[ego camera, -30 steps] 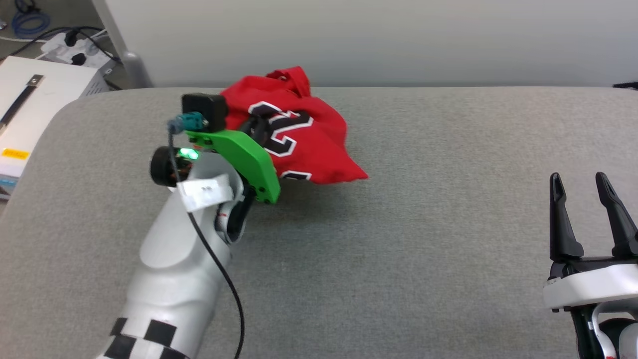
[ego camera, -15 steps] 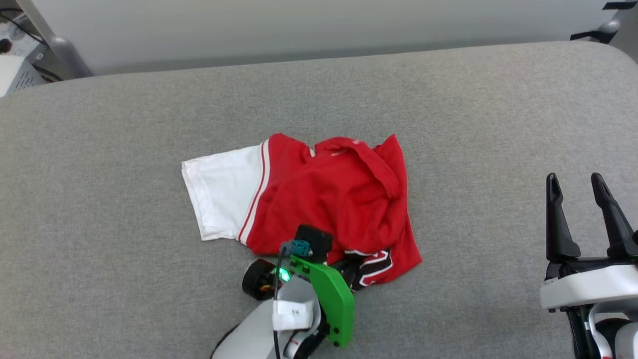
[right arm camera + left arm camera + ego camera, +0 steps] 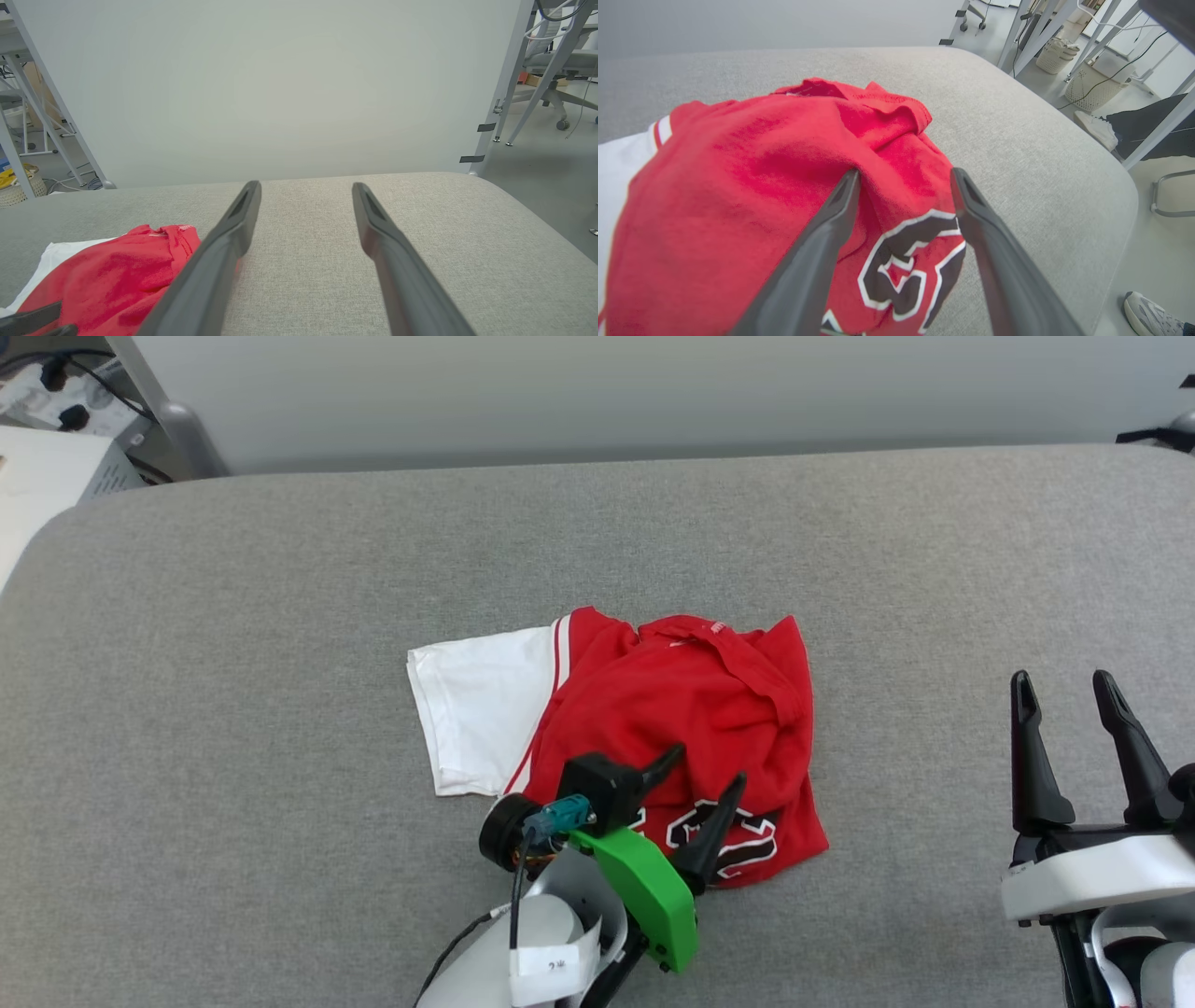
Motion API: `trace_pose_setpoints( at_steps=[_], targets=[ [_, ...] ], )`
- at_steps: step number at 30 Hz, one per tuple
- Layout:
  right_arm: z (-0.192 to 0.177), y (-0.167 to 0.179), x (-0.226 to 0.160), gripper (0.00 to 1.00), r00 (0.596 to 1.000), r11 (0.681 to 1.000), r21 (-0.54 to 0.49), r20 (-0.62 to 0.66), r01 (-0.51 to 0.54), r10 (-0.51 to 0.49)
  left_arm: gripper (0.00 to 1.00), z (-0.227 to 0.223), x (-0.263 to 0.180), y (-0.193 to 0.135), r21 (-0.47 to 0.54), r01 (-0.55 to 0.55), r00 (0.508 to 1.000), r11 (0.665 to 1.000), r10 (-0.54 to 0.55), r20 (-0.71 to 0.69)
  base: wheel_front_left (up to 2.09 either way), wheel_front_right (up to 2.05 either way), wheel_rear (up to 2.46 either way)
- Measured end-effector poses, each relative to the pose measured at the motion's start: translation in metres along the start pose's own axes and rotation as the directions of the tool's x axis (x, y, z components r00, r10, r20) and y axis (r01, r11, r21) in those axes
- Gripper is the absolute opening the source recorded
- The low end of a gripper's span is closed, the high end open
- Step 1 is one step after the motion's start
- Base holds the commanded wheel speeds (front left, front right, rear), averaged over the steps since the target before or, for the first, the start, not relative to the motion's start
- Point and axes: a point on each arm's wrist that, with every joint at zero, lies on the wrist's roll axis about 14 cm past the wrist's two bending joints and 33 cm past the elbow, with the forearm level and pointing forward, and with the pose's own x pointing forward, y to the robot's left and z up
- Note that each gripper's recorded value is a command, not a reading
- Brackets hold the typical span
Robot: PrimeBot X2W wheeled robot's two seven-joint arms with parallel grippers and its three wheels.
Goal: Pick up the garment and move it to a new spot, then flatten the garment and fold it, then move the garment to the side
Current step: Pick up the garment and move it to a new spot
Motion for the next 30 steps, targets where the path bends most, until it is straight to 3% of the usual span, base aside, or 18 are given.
trace_pose_setpoints(
  at_steps=[7,13,23,30],
  targets=[
    [0.007,0.009,-0.009,1.0,1.0,1.0,-0.002,0.001,-0.025,0.025,1.0,0.06,-0.019,0.023,0.034,-0.133,0.966,0.991,0.122,0.228,0.0,0.0,0.0],
    [0.008,0.014,-0.017,1.0,0.999,0.999,-0.008,-0.011,-0.04,0.04,1.0,0.091,-0.056,0.066,0.02,-0.323,0.889,0.946,0.296,0.35,0.0,0.0,0.0],
    [0.008,0.02,-0.029,1.0,0.998,0.998,-0.009,-0.033,-0.059,0.058,1.0,0.1,-0.127,0.123,-0.007,-0.545,0.764,0.838,0.5,0.408,0.0,0.0,0.0],
    [0.008,0.023,-0.035,1.0,0.996,0.997,-0.011,-0.047,-0.07,0.07,1.0,0.095,-0.153,0.131,-0.009,-0.585,0.737,0.811,0.536,0.411,0.0,0.0,0.0]
  ],
)
